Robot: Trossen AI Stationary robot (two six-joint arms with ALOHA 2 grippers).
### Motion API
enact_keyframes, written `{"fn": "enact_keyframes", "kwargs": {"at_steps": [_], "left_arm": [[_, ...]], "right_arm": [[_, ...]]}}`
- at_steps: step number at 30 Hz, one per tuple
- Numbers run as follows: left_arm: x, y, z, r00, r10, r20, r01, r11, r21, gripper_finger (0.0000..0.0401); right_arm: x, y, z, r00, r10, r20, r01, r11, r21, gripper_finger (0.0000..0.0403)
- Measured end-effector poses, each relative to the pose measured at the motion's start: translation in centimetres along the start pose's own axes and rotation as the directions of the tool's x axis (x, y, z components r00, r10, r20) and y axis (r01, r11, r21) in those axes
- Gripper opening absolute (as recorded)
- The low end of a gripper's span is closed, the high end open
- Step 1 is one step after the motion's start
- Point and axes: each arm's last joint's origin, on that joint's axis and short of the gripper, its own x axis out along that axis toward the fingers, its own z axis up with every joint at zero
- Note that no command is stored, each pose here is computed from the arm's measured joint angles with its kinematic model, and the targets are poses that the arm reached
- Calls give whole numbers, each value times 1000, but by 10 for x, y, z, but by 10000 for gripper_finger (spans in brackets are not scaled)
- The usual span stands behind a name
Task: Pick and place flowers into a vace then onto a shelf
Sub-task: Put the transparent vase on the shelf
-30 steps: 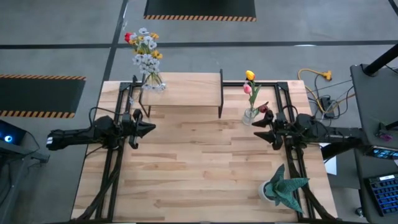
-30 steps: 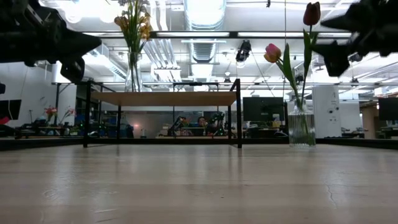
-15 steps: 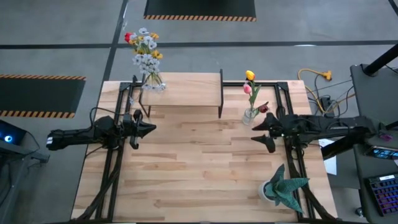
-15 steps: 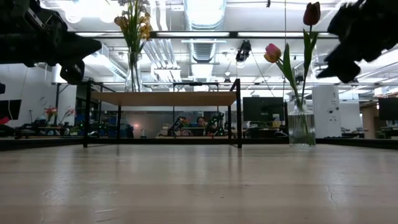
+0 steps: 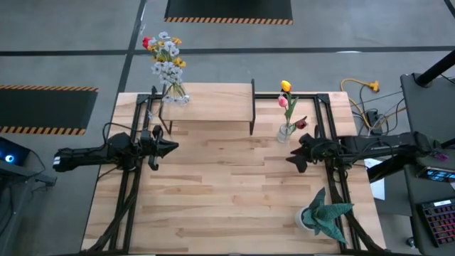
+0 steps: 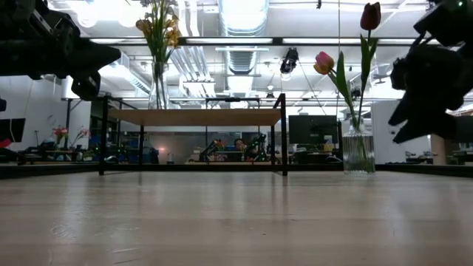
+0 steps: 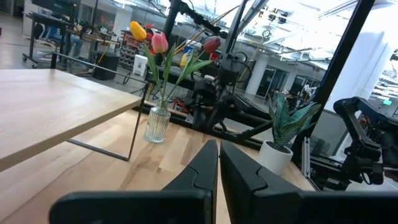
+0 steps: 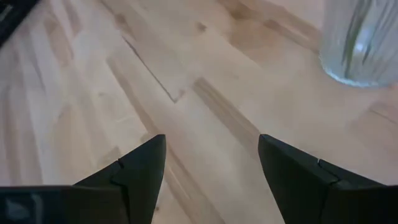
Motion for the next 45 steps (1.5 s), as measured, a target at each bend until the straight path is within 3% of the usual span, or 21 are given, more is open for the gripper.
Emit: {"fn": "enact_keyframes", "kwargs": {"at_steps": [5,9,16,20,25,32,39,45], "left_arm": [[0,0,0,1000,0,0,0,1000,0,1],[0,0,0,1000,1,0,-1,1000,0,1],[0,0,0,1000,3,0,-3,1000,0,1],[0,0,0,1000,3,0,-3,1000,0,1],[0,0,0,1000,2,0,-2,1000,0,1],[0,0,0,1000,2,0,-2,1000,0,1],[0,0,0,1000,0,-1,0,1000,0,1],[0,0,0,1000,0,-1,0,1000,0,1]], "right_arm": [[5,-6,-6,1000,-26,-11,26,1000,-1,246],[7,-11,-7,994,-99,54,99,995,-2,252],[6,-10,-3,983,-132,125,144,986,-90,316],[6,-14,-1,945,-234,230,266,957,-117,353],[4,-16,3,880,-327,345,374,924,-79,363],[7,-12,8,840,-286,461,360,930,-79,363],[12,-14,9,763,-333,554,455,885,-95,364],[18,-12,10,754,-305,582,417,906,-67,364]]}}
